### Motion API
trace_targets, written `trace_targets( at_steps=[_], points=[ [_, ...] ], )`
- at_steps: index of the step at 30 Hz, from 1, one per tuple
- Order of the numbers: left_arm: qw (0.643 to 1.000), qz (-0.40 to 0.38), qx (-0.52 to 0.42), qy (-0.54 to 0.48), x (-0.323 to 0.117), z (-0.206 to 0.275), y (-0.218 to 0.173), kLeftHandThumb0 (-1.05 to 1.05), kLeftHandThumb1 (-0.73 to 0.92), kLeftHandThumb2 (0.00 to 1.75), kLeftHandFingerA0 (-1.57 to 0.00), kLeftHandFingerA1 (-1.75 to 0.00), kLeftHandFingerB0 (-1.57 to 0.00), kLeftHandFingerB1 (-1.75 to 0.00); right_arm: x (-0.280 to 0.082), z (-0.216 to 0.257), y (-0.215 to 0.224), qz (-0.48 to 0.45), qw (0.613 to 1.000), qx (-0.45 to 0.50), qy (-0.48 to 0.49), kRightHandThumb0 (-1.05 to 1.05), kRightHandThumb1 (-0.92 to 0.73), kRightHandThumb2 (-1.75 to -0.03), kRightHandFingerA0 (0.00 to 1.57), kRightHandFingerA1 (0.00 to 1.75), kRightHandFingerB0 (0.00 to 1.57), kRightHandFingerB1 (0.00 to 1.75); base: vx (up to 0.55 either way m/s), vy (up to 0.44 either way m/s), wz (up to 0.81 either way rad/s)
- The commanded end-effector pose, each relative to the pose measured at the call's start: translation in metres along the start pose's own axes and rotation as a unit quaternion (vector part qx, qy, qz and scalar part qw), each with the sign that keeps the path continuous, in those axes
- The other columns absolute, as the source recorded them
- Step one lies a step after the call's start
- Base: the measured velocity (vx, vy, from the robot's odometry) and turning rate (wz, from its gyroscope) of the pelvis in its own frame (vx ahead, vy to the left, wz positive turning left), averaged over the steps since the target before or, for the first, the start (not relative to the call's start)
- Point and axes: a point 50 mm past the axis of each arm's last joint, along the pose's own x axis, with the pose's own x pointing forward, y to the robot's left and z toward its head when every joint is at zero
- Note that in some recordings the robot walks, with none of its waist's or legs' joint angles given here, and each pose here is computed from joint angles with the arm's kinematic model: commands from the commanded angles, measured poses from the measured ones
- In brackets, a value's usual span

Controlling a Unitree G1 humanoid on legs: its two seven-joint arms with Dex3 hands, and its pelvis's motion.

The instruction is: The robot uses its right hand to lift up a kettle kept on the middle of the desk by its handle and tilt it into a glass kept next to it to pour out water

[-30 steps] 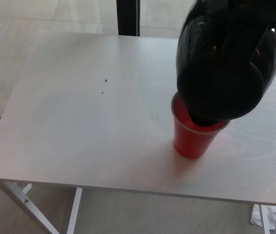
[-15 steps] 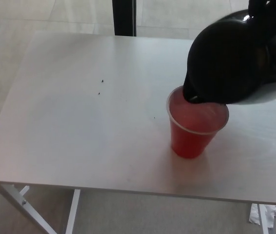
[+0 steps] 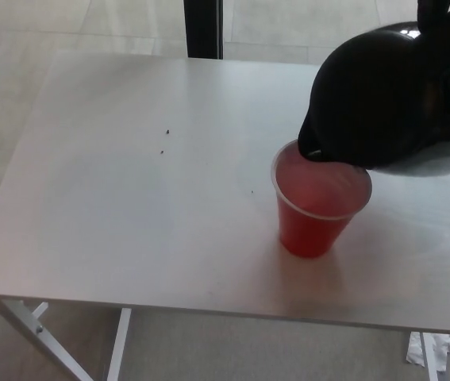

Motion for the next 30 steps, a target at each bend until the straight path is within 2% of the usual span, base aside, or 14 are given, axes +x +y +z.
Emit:
trace_targets(
  at_steps=[1,2,3,4,8,9,11,12,14,18,24,26,29,30],
  points=[
    [1.0,0.004,0.002,-0.009,-0.003,0.003,0.006,-1.05,0.7,0.95,-1.06,-1.08,-0.72,-1.41,-0.015,0.002,0.029,0.066,0.979,0.154,0.118,-0.17,-0.51,-1.03,1.18,1.39,0.99,1.27,0.0,0.0,0.0],
    [1.0,0.005,0.002,-0.01,-0.003,0.003,0.006,-1.05,0.52,1.24,-1.08,-1.1,-0.69,-1.47,-0.017,0.001,0.032,0.071,0.975,0.163,0.133,-0.13,-0.59,-0.92,0.83,1.75,0.68,1.6,0.0,0.0,0.0],
    [1.0,0.006,-0.001,-0.01,-0.003,0.003,0.006,-1.05,0.51,1.29,-1.16,-0.99,-0.68,-1.51,-0.02,-0.001,0.036,0.079,0.971,0.172,0.149,-0.15,-0.59,-0.89,0.83,1.7,0.73,1.46,0.0,0.0,0.0],
    [1.0,0.005,-0.002,-0.009,-0.003,0.003,0.006,-1.05,0.52,1.23,-1.14,-1.04,-0.71,-1.48,-0.028,-0.003,0.044,0.089,0.964,0.189,0.164,-0.17,-0.61,-0.87,0.9,1.35,0.82,0.81,0.0,0.0,0.0],
    [1.0,0.004,-0.002,-0.01,-0.003,0.003,0.006,-1.05,0.52,1.23,-1.14,-1.04,-0.71,-1.48,-0.03,-0.003,0.045,0.093,0.961,0.196,0.171,-0.17,-0.61,-0.87,0.9,1.35,0.82,0.81,0.0,0.0,0.0],
    [1.0,0.004,-0.003,-0.009,-0.003,0.003,0.006,-1.05,0.52,1.23,-1.1,-1.08,-0.71,-1.48,-0.033,-0.003,0.047,0.095,0.959,0.204,0.174,-0.15,-0.59,-0.92,0.87,1.75,0.71,1.59,0.0,0.0,0.0],
    [1.0,0.004,-0.002,-0.008,-0.004,0.002,0.007,-1.05,0.69,0.95,-1.1,-1.06,-0.73,-1.42,-0.043,-0.004,0.055,0.101,0.949,0.225,0.194,-0.23,-0.48,-1.16,1.22,1.4,1.05,1.3,0.0,0.0,0.0],
    [1.0,0.005,-0.002,-0.008,-0.004,0.0,0.007,-1.05,0.52,1.29,-1.19,-0.99,-0.66,-1.52,-0.048,-0.005,0.058,0.115,0.941,0.231,0.22,-0.19,-0.5,-1.15,0.92,1.75,0.74,1.65,0.0,0.0,0.0],
    [1.0,0.006,-0.002,-0.008,-0.004,0.0,0.007,-1.05,0.51,1.29,-1.16,-1.01,-0.68,-1.55,-0.053,-0.007,0.062,0.113,0.935,0.245,0.23,-0.21,-0.48,-1.14,1.21,1.39,0.96,1.22,0.0,0.0,0.0],
    [1.0,0.007,0.008,-0.007,-0.004,0.0,0.008,-1.05,0.54,1.23,-1.12,-1.07,-0.67,-1.5,-0.064,-0.013,0.07,0.098,0.916,0.287,0.262,-0.18,-0.47,-1.2,0.93,1.7,0.79,1.59,0.0,0.0,0.0],
    [1.0,0.01,0.003,-0.006,-0.004,-0.001,0.008,-1.05,0.71,0.96,-1.11,-1.05,-0.71,-1.45,-0.076,-0.018,0.078,0.057,0.899,0.323,0.291,-0.24,-0.62,-0.72,0.91,1.54,0.83,0.88,0.0,0.0,0.0],
    [1.0,0.01,-0.001,-0.007,-0.004,-0.001,0.008,-1.05,0.53,1.24,-1.1,-1.09,-0.67,-1.5,-0.085,-0.021,0.088,0.015,0.873,0.383,0.3,-0.23,-0.7,-0.65,0.9,1.75,0.76,1.57,0.0,0.0,0.0],
    [1.0,0.008,0.001,-0.008,-0.005,0.0,0.008,-1.05,0.71,0.95,-1.09,-1.07,-0.69,-1.45,-0.09,-0.021,0.092,-0.034,0.85,0.42,0.317,-0.3,-0.63,-0.69,0.96,1.75,0.81,1.67,0.0,0.0,0.0],
    [1.0,0.008,0.001,-0.008,-0.005,0.0,0.008,-1.05,0.71,0.96,-1.1,-1.07,-0.71,-1.45,-0.092,-0.02,0.093,-0.048,0.83,0.445,0.332,-0.24,-0.43,-1.18,0.97,1.75,0.78,1.62,0.0,0.0,0.0]
  ],
)
